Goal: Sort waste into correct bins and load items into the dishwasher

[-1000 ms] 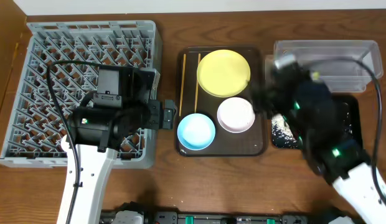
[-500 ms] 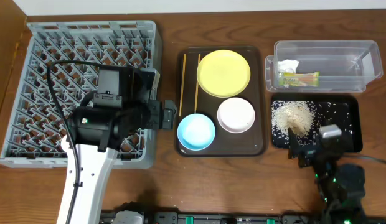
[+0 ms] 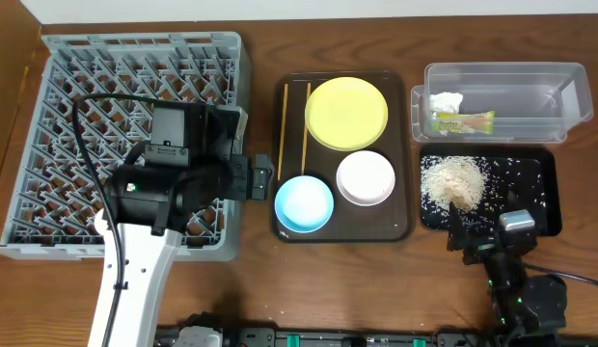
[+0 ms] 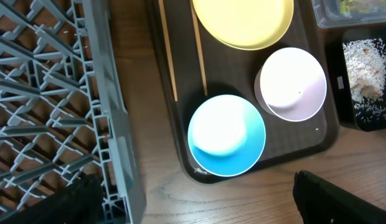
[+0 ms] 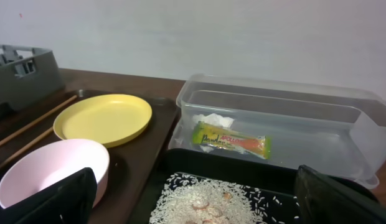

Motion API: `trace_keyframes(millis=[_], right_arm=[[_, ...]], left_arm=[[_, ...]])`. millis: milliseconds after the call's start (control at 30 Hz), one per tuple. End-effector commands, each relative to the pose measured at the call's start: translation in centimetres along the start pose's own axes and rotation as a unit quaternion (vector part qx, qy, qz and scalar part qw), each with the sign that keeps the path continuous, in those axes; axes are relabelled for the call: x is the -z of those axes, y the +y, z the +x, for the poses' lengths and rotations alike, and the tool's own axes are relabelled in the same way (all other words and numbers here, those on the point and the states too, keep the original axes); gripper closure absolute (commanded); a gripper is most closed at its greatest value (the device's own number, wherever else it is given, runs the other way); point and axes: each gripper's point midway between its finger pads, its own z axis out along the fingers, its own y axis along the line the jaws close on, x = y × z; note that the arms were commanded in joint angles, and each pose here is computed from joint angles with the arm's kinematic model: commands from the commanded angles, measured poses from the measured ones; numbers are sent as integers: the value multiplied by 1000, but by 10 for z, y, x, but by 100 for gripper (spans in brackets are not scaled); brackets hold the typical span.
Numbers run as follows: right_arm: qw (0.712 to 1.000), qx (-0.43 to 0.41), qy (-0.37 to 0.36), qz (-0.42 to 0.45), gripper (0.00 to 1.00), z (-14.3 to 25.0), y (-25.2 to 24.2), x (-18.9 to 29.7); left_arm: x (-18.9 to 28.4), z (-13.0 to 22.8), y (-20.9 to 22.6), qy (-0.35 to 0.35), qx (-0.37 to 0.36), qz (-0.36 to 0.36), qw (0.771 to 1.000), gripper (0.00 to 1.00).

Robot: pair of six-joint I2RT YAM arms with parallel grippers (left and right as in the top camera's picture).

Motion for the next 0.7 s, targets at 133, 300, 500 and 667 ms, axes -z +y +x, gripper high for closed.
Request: trace_keyframes(millis=[133,300,500,667], right_arm=[[1000,-4,-1,8,1,0,-3,0],[1000,-4,0,8,1,1,-3,0],[1000,-4,0,8,1,1,-3,0],[1000,-4,0,8,1,1,-3,0]], left_arm=[[2,-2,-1,-3,-10,-1,1000,2],[2,-2,-1,-3,-10,-1,1000,2],[2,-5,-6,-9,-6,16,1000,2],[9,-27,-48,-51,-13,138,989,2]])
